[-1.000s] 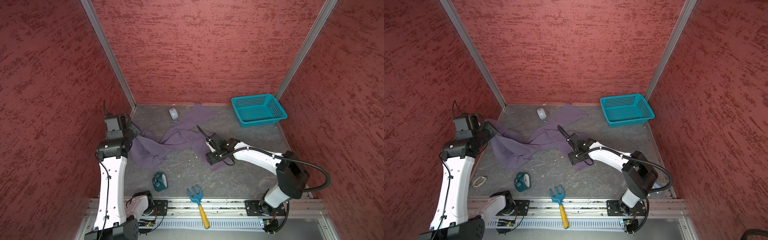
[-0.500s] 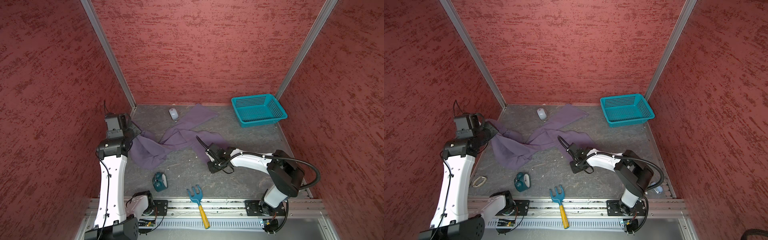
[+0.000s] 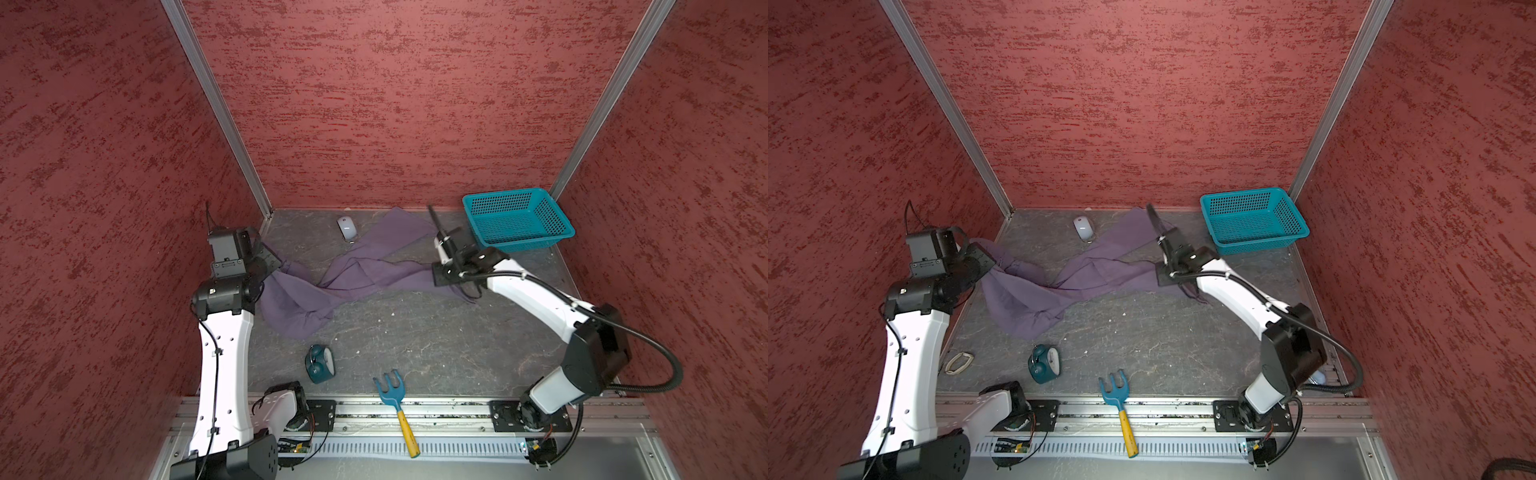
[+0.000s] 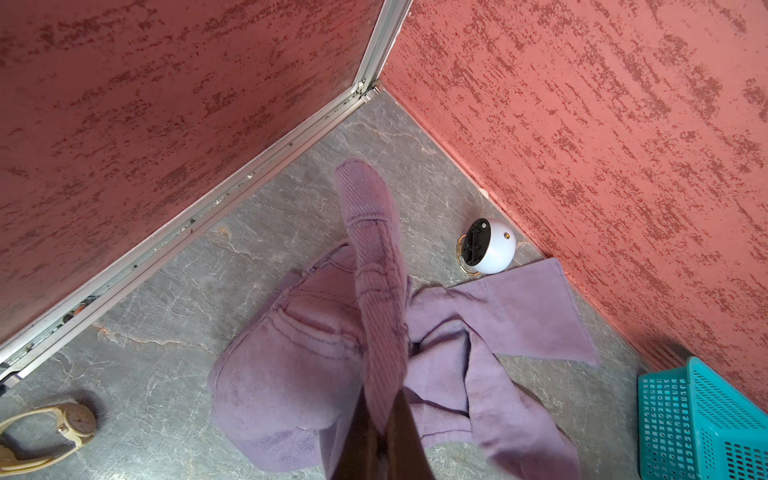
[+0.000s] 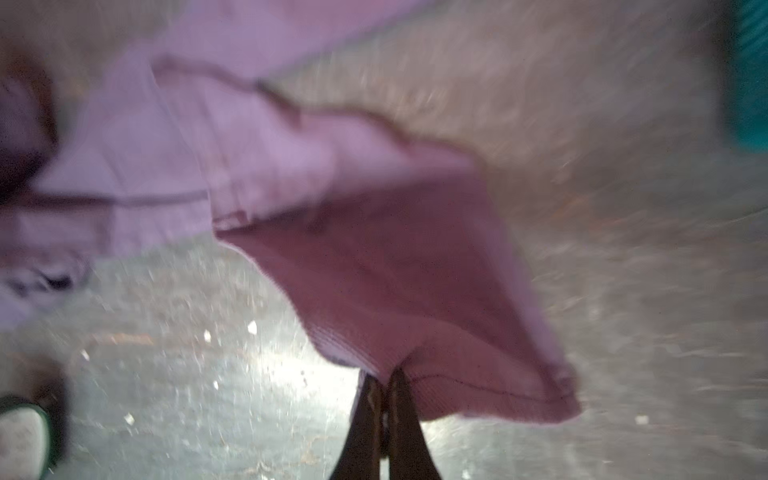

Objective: Fold and stack the trousers

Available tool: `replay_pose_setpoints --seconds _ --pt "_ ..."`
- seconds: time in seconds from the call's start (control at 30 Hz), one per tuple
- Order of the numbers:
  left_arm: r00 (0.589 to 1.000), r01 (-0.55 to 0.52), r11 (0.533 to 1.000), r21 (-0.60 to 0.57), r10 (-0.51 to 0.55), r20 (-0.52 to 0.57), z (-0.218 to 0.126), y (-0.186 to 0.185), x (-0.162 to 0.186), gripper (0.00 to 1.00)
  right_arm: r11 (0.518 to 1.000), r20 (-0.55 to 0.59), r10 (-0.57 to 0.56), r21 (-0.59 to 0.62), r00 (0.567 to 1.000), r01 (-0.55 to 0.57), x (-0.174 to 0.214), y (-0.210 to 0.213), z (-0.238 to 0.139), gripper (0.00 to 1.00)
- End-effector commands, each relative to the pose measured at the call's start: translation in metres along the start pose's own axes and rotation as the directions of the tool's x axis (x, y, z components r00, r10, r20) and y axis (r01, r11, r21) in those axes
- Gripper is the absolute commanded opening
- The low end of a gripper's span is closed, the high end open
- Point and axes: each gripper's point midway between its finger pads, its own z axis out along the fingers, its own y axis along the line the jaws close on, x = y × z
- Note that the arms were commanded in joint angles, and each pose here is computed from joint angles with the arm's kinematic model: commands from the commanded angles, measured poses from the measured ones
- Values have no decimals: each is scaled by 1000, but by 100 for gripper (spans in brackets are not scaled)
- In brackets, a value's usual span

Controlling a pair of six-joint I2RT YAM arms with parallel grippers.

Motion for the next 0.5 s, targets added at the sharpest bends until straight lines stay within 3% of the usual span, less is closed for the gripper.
replay_pose_setpoints --seconds 0.0,0.13,0.27,0.37,0.47 --pt "997 1 1000 9 -2 76 -14 1 -15 5 993 148 22 112 989 -38 -47 -41 -73 0" --pt "996 10 1000 9 -11 92 -20 3 -19 5 967 332 129 168 934 -193 -80 -82 -146 0" --pt "996 15 1000 22 -17 91 -21 0 -19 4 892 548 210 231 810 -388 -85 -131 -236 0" --pt "995 25 999 28 -28 94 -22 0 -19 4 818 669 201 287 716 -498 -71 -158 -297 0" --pt "993 41 997 73 -49 104 -21 -12 -29 1 752 740 172 328 650 -572 -55 -175 -340 0"
